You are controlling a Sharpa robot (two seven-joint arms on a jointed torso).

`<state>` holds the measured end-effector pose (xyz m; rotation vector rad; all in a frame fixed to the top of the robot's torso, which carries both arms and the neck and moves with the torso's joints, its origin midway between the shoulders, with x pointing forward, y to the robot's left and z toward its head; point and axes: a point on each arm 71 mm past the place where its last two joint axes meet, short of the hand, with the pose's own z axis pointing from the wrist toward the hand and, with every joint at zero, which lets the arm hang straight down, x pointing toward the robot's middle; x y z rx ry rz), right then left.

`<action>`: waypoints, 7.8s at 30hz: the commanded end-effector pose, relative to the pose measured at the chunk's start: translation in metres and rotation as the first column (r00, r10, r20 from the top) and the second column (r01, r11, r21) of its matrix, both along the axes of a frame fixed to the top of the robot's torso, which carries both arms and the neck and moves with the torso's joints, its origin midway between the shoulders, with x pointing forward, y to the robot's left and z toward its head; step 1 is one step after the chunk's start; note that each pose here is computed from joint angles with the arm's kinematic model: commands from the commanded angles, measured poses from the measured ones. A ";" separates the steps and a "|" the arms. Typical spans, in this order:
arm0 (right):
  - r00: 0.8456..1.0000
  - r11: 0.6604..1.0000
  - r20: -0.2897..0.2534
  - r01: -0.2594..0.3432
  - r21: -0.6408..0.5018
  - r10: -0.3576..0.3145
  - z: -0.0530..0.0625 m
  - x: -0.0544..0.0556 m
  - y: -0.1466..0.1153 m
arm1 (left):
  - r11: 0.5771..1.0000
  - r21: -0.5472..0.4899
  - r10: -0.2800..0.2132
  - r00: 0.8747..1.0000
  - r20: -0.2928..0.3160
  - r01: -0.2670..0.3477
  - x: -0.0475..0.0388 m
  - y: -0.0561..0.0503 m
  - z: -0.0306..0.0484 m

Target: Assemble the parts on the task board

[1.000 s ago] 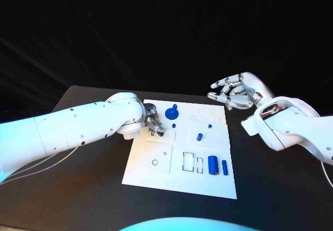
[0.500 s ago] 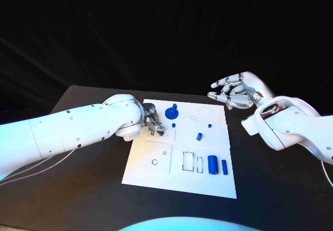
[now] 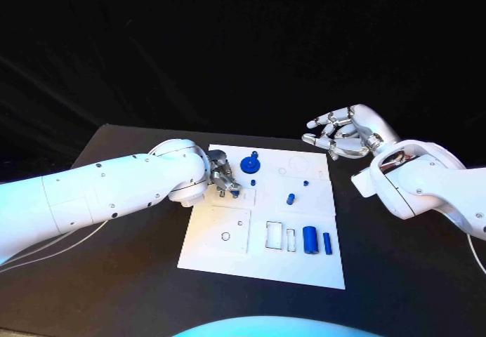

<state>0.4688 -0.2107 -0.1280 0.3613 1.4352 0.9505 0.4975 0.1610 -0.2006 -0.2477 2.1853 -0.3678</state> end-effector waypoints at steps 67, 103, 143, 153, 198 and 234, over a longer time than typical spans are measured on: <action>1.000 1.000 -0.002 -0.027 0.003 0.027 0.000 0.000 0.006 | 0.996 0.081 -0.040 0.997 -0.072 0.046 -0.0023 -0.004 -0.0096; 1.000 1.000 -0.015 -0.016 -0.002 0.016 -0.001 -0.002 0.002 | 0.994 0.106 -0.016 0.997 -0.079 0.025 0.0042 -0.003 -0.0123; 1.000 1.000 -0.020 -0.002 -0.005 0.002 -0.004 0.004 0.000 | 0.998 -0.027 0.059 0.997 -0.048 -0.060 0.0149 0.015 0.0288; 1.000 1.000 -0.021 0.005 -0.007 -0.005 -0.004 0.005 -0.002 | 0.996 0.021 0.085 0.996 -0.024 -0.084 0.0419 0.031 0.0507; 1.000 1.000 -0.023 -0.005 -0.001 0.005 -0.004 0.005 0.002 | 0.975 0.205 0.091 0.995 -0.046 -0.079 0.0800 0.022 0.0338; 1.000 1.000 -0.023 -0.009 0.000 0.009 -0.005 0.005 0.003 | 0.981 0.184 0.078 0.992 -0.100 -0.059 0.0772 0.018 0.0222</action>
